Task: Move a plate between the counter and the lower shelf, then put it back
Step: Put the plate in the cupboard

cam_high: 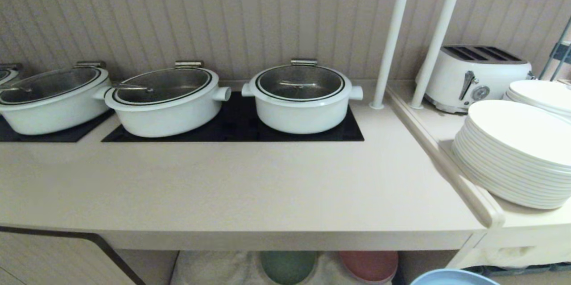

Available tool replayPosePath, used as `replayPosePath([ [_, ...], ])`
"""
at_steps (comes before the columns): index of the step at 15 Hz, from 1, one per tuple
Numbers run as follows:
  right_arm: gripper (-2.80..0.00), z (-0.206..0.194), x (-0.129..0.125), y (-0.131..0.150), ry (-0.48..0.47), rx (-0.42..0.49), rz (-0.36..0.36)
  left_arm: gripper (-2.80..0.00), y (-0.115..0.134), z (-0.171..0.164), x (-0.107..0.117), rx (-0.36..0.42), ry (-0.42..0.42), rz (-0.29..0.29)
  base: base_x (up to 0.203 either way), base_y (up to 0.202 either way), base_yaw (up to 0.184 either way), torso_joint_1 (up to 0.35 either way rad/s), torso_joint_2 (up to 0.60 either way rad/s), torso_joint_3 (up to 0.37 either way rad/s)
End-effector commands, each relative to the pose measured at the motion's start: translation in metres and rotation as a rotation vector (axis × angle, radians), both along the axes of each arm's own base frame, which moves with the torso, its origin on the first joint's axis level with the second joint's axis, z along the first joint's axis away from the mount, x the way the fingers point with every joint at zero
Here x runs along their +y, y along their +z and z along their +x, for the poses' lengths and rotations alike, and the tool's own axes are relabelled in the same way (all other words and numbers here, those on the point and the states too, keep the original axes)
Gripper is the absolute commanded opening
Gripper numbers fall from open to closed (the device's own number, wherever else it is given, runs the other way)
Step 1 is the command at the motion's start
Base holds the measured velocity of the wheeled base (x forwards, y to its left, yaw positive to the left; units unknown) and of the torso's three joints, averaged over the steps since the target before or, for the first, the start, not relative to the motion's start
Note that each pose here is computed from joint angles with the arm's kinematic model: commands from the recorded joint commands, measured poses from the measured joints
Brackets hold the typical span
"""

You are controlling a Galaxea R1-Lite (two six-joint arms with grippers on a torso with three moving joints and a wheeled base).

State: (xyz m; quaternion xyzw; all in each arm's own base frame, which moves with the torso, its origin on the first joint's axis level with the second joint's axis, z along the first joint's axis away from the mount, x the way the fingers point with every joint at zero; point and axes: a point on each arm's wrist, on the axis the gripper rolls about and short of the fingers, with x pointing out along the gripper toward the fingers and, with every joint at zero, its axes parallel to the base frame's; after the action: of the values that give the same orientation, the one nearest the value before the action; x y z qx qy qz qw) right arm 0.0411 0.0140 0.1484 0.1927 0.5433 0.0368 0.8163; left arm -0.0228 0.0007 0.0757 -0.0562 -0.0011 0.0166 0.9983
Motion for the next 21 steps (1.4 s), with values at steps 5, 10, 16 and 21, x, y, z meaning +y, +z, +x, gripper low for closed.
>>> replayPosePath([
  [5, -2.80, -0.0002, 0.0001, 0.0001, 0.001, 0.004, 0.001, -2.80, 0.0001, -0.0001, 0.0000, -0.001, 0.001, 0.000, 0.000, 0.000, 0.000, -0.169, 0.34, 0.166],
  [10, -2.80, 0.0000, 0.0001, 0.0005, 0.000, 0.003, 0.001, -2.80, -0.0002, 0.0000, 0.0000, 0.000, 0.001, 0.000, 0.000, 0.000, 0.000, -0.226, 0.45, 0.225],
  [16, -2.80, -0.0001, 0.0000, 0.0002, -0.005, 0.006, 0.002, -2.80, 0.0001, -0.0001, 0.0000, -0.001, 0.001, -0.001, 0.000, 0.000, 0.000, -0.272, 0.55, 0.270],
  [21, -2.80, 0.0001, 0.0001, 0.0001, -0.005, 0.007, 0.002, -2.80, -0.0002, 0.0000, 0.0000, 0.000, 0.001, 0.000, 0.000, 0.000, 0.000, -0.259, 0.52, 0.255],
])
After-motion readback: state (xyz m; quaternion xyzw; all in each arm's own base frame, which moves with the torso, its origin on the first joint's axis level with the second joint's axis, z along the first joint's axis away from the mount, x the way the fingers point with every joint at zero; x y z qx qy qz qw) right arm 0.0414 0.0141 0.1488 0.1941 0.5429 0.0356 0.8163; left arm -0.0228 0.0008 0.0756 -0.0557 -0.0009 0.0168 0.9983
